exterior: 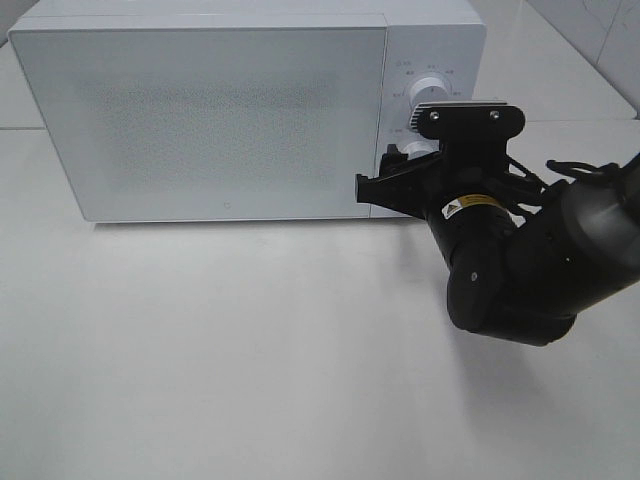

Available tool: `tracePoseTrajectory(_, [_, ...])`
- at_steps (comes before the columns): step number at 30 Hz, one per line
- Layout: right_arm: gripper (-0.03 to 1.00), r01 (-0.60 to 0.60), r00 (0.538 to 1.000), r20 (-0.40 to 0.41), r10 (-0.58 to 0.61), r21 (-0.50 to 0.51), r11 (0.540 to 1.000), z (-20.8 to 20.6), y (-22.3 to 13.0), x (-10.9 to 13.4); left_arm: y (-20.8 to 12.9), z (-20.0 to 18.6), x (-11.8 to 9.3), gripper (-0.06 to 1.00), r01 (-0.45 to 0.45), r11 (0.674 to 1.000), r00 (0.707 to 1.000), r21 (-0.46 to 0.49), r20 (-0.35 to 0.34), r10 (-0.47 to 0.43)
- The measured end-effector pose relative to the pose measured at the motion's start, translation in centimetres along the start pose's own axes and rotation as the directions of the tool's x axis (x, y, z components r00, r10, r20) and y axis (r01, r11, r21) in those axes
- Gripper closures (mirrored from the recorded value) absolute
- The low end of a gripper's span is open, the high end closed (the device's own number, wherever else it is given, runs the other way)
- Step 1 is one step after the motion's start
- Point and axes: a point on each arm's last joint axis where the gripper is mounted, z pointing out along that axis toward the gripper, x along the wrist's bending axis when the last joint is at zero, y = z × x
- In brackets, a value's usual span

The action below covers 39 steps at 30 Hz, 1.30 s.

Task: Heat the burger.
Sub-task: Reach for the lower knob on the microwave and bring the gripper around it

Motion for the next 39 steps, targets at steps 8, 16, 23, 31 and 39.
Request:
tracePoseTrajectory(8, [0.23,-0.004,1.0,0.004,0.004,0.003,1.0,1.6,-0.8,0.1,0.0,0.0,0.0,-0.04,0.0,1.0,1.0,0.0,0.0,0.0])
tracePoseTrajectory(16, [0.23,-0.002,1.0,0.01,0.002,-0.006,1.0,3.0,-1.0,0.0,0.0,0.0,0.0,-0.04,0.0,1.0,1.0,0.0,0.0,0.0])
tracePoseTrajectory(23, [0.23,-0.007,1.0,0.012,0.007,-0.004,1.0,3.1,-1.2,0.0,0.0,0.0,0.0,-0.04,0.0,1.0,1.0,0.0,0.0,0.0])
tracePoseTrajectory(31, [0.38,-0.017,1.0,0.012,0.017,-0.001,1.0,3.1,-1.2,0.0,0.0,0.0,0.0,-0.04,0.0,1.0,1.0,0.0,0.0,0.0])
tracePoseTrajectory(39, [0.54,-0.026,1.0,0.012,0.026,0.002,1.0,3.1,-1.3,0.0,0.0,0.0,0.0,-0.04,0.0,1.0,1.0,0.0,0.0,0.0])
